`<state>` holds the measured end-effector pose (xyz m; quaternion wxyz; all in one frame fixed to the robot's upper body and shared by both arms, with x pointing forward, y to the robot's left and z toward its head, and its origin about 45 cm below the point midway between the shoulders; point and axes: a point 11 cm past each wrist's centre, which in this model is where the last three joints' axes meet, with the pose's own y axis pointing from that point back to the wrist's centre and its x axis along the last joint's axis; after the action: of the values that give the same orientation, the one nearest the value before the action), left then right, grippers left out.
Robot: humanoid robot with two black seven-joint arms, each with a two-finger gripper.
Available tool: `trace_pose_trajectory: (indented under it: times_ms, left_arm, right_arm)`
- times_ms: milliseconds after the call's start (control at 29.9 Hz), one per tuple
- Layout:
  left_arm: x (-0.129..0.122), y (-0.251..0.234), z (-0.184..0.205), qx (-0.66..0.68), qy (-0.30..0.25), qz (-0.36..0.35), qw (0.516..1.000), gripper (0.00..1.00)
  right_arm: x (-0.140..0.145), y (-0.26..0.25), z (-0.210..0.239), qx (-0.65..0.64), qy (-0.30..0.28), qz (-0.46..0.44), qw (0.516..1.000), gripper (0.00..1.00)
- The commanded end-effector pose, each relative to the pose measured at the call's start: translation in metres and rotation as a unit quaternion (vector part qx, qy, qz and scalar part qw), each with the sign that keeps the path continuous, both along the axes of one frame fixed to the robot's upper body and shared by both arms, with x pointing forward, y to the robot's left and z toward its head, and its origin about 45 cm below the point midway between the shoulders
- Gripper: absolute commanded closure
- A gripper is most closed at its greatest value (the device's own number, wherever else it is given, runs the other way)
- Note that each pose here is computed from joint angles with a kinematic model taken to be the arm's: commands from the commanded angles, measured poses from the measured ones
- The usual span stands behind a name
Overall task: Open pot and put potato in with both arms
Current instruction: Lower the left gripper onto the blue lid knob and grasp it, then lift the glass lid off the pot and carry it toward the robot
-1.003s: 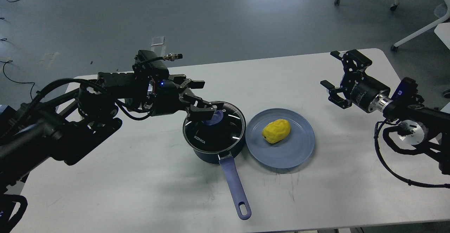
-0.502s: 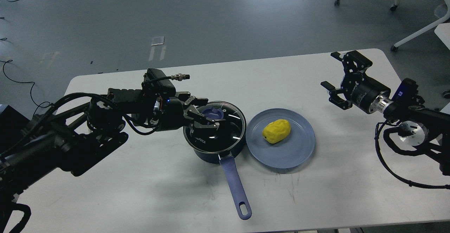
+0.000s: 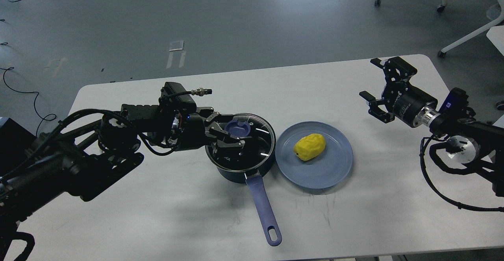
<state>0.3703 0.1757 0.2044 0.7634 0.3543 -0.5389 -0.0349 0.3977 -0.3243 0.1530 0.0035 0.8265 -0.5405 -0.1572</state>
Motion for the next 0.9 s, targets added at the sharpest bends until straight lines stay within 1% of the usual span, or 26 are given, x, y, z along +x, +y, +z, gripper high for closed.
trace_pose_trajectory:
  times_ms: [0,33,134,167,234,401,569,669,736,769,836,870]
  left_arm:
    - [0.0,-0.001,0.0,-0.001,-0.001,-0.001,1.0,0.25]
    - [0.0,-0.001,0.0,-0.001,-0.001,-0.001,1.0,0.29]
    - [0.0,0.001,0.0,0.001,-0.002,0.0,1.0,0.36]
    - [0.0,0.002,0.0,0.004,-0.003,0.0,1.0,0.43]
    - [0.001,0.004,0.001,0.008,-0.008,-0.001,1.0,0.53]
    - [0.003,0.005,0.009,0.006,-0.019,-0.003,1.0,0.53]
    - [0.014,0.03,0.036,0.014,-0.06,0.01,0.998,0.53]
    - [0.02,0.068,0.049,0.022,-0.088,0.04,0.995,0.52]
    - [0.02,0.108,0.058,0.027,-0.108,0.077,0.991,0.52]
    - [0.02,0.109,0.058,0.027,-0.108,0.077,0.991,0.52]
    - [0.009,0.151,0.05,0.045,-0.102,0.114,0.987,0.52]
    - [0.005,0.16,0.047,0.048,-0.099,0.122,0.986,0.51]
  right_arm:
    - [0.0,0.0,0.0,0.0,0.0,0.0,1.0,0.0]
    - [0.0,0.0,0.0,0.0,0.0,0.0,1.0,0.0]
    - [0.001,-0.001,0.001,-0.001,-0.001,-0.001,1.0,0.0]
    - [0.001,-0.001,0.001,-0.001,-0.002,-0.001,1.0,0.0]
    - [0.001,-0.001,0.002,-0.001,-0.002,-0.001,1.0,0.0]
    - [0.001,0.0,0.001,0.0,-0.001,0.0,1.0,0.0]
    - [0.001,0.0,0.002,0.0,-0.002,0.0,1.0,0.0]
    - [0.001,-0.001,0.002,-0.001,-0.002,-0.001,1.0,0.0]
    - [0.001,0.0,0.002,0.0,-0.002,0.0,1.0,0.0]
    - [0.001,0.0,0.002,0.0,-0.002,0.0,1.0,0.0]
    - [0.001,-0.001,0.001,-0.001,-0.001,-0.001,1.0,0.0]
    - [0.001,0.0,0.002,-0.001,-0.002,0.0,1.0,0.0]
